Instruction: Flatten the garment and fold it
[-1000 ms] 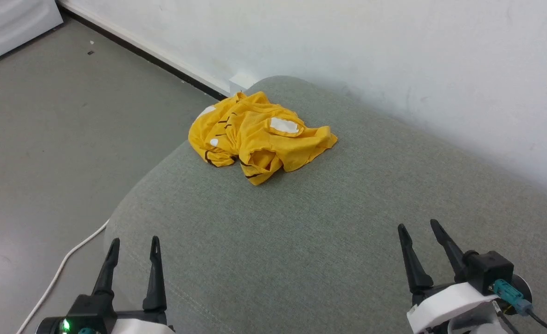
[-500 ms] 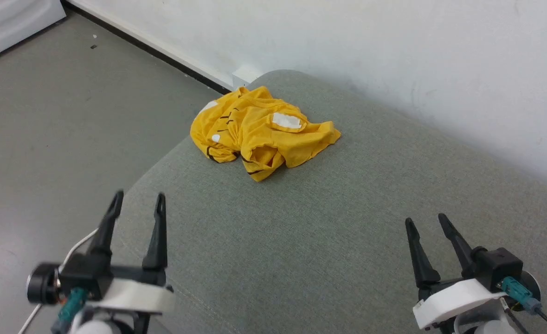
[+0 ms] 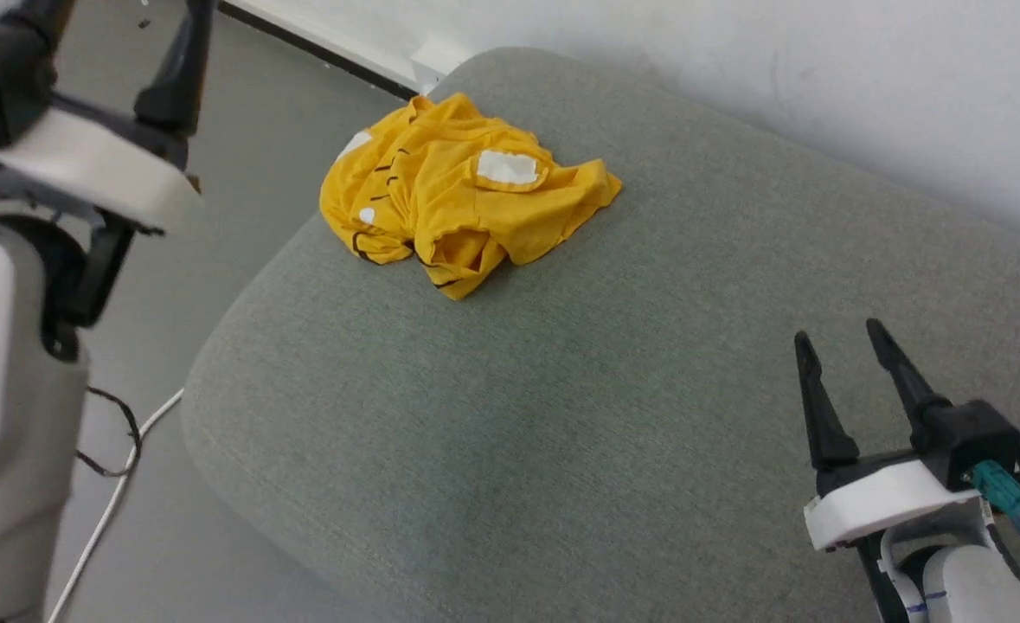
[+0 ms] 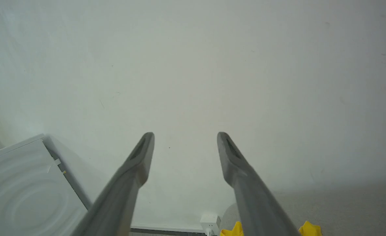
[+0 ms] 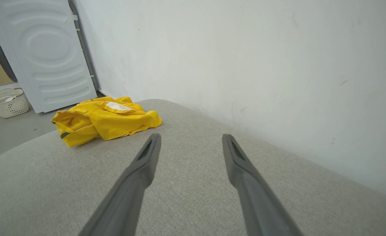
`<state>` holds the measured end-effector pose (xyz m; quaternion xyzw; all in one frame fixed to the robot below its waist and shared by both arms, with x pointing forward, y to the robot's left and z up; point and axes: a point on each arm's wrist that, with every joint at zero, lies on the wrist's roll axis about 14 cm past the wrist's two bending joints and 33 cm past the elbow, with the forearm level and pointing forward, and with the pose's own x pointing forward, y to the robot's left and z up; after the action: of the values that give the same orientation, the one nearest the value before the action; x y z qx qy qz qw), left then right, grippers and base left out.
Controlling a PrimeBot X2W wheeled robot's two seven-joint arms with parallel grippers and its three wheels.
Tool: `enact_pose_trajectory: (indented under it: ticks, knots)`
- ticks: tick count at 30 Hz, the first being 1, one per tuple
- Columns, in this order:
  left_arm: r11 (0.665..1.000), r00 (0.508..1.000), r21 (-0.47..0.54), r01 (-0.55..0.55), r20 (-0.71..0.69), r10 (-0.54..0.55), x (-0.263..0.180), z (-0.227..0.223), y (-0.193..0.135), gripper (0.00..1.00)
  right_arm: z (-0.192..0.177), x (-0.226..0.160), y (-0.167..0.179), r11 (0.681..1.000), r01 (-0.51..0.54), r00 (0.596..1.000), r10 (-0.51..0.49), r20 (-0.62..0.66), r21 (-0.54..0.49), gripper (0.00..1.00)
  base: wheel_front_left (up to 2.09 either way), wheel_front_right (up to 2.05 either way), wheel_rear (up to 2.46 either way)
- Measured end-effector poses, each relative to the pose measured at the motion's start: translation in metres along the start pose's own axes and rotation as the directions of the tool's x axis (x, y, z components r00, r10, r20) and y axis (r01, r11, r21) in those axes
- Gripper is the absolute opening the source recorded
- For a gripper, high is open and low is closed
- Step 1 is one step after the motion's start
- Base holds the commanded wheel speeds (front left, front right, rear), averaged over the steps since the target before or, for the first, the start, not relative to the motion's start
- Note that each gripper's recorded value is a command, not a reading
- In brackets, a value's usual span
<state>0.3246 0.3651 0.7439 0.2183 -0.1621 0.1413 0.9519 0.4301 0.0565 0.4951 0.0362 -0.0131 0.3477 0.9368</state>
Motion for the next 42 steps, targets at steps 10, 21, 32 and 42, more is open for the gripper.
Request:
enact_pose_trajectory:
  ticks: [10,21,32,42]
  knots:
    - [0.991,0.929,-0.056,0.119,-0.347,-0.131,0.06,-0.103,-0.031,1.0,-0.007,0.019,-0.033,0.998,0.053,0.999,-0.053,-0.009,-0.027,1.0,0.0,0.0,0.0]
    - [0.96,0.713,-0.256,0.115,-0.651,-0.259,0.058,-0.234,-0.099,1.0,-0.051,0.007,-0.081,0.988,0.151,0.983,-0.152,-0.107,-0.015,1.0,0.0,0.0,0.0]
    - [0.928,0.267,-0.372,0.031,-0.891,-0.367,-0.003,-0.326,-0.151,1.0,-0.075,-0.01,-0.113,0.971,0.239,0.958,-0.238,-0.16,-0.017,1.0,0.0,0.0,0.0]
    - [0.913,0.304,-0.405,0.049,-0.865,-0.4,0.001,-0.341,-0.176,0.0,-0.078,-0.029,-0.134,0.951,0.305,0.935,-0.308,-0.177,-0.042,1.0,0.0,0.0,0.0]
